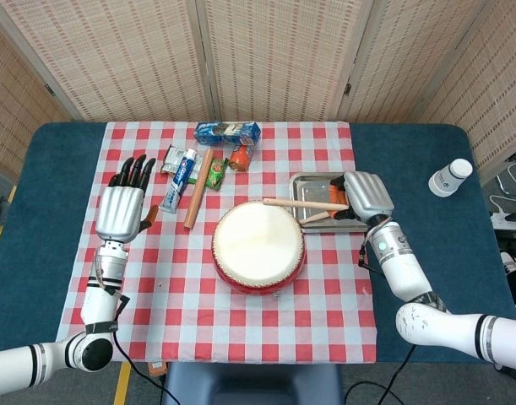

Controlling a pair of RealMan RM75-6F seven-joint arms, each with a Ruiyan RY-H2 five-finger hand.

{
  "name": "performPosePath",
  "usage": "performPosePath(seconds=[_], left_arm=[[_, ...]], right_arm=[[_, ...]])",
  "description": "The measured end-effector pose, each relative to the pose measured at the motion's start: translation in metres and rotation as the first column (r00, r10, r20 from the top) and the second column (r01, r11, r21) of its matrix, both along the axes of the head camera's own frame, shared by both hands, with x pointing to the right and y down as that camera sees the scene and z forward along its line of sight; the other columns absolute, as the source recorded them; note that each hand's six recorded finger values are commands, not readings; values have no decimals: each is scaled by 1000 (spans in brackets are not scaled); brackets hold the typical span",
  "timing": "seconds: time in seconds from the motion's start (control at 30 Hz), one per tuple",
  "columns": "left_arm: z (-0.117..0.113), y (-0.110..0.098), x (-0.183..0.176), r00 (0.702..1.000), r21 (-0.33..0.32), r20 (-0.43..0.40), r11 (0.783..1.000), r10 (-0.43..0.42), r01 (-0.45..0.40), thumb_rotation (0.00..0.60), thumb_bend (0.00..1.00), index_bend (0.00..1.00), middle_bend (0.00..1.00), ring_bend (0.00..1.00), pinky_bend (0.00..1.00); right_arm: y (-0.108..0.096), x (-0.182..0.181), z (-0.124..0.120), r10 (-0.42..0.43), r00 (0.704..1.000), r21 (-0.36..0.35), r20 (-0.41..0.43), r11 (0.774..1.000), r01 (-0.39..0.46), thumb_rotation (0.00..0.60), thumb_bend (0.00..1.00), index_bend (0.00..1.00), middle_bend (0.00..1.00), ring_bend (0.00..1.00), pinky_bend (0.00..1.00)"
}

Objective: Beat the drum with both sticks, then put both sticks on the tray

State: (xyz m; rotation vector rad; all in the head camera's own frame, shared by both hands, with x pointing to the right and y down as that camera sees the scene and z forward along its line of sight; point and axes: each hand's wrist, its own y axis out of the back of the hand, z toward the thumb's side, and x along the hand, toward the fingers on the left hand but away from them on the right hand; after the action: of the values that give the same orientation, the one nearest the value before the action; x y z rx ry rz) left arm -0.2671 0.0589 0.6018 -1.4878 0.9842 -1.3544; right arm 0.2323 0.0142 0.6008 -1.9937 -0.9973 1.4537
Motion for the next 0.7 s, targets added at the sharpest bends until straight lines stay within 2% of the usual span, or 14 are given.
performPosePath(seconds=[0.4, 0.7], left_arm=[[3, -1, -27, 999, -1, 16, 999, -39, 39, 600, 348, 0, 5, 3, 246], [2, -2, -36, 998, 0, 18, 998, -55, 55, 600, 348, 0, 5, 3, 243]], right_arm=[[-7, 65, 72, 12, 995, -128, -102, 991, -25, 600, 313, 1000, 795, 755, 675], [-14, 87, 118, -11, 986, -188, -164, 982, -20, 600, 312, 987, 795, 728, 675]])
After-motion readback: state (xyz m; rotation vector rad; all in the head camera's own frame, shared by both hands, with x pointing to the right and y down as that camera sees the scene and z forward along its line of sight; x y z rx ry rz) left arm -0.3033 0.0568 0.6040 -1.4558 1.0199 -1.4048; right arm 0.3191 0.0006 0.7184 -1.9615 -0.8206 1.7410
